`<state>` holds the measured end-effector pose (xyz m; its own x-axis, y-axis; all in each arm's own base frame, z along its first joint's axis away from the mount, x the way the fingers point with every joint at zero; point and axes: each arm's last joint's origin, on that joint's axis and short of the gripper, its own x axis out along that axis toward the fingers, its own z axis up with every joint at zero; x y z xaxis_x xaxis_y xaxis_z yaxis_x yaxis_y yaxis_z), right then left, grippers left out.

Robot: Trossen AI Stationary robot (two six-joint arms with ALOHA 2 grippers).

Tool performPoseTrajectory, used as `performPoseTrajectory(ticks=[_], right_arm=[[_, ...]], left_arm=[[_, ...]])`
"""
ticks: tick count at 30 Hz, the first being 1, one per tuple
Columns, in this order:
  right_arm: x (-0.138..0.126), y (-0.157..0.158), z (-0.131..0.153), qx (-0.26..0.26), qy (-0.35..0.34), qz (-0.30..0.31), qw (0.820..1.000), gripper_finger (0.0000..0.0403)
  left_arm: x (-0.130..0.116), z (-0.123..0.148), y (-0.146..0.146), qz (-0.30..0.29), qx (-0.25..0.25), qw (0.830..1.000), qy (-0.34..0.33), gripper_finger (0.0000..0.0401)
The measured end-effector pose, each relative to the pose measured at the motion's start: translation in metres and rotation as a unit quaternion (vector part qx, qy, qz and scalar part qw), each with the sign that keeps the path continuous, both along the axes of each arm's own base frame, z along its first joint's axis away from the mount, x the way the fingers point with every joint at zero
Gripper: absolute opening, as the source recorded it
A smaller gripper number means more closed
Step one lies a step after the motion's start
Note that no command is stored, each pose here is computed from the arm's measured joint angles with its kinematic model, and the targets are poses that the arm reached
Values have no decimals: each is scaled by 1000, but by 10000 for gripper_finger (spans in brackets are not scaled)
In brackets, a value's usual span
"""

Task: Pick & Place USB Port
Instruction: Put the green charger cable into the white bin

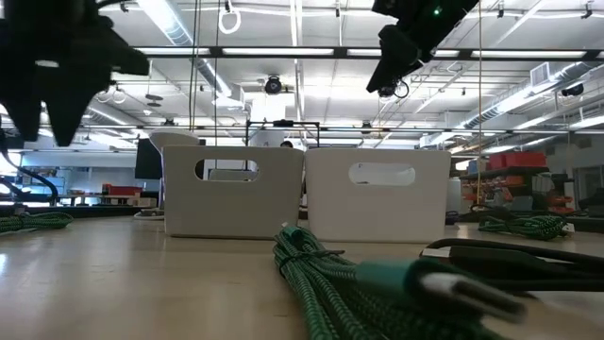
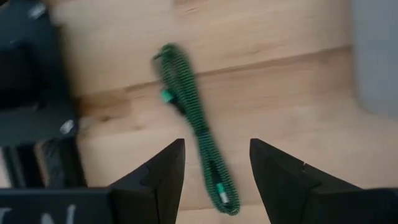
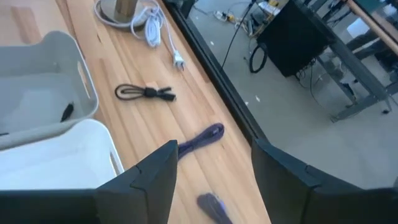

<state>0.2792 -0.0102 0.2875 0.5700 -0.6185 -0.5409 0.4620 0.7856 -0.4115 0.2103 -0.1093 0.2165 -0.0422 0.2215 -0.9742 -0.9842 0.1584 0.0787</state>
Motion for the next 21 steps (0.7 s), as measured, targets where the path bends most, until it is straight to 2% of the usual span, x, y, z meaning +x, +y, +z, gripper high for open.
performPoseTrajectory(ticks=[10, 14, 21], right_arm=[[-1, 1, -2, 12, 9, 8, 1000, 208], [-1, 5, -2, 12, 9, 15, 1000, 208], [-1, 18, -2, 16, 5, 33, 999, 208]], left_arm=[[7, -27, -15, 63, 24, 997, 30, 185], [9, -40, -21, 81, 9, 994, 66, 185], [15, -61, -29, 89, 13, 992, 85, 186]])
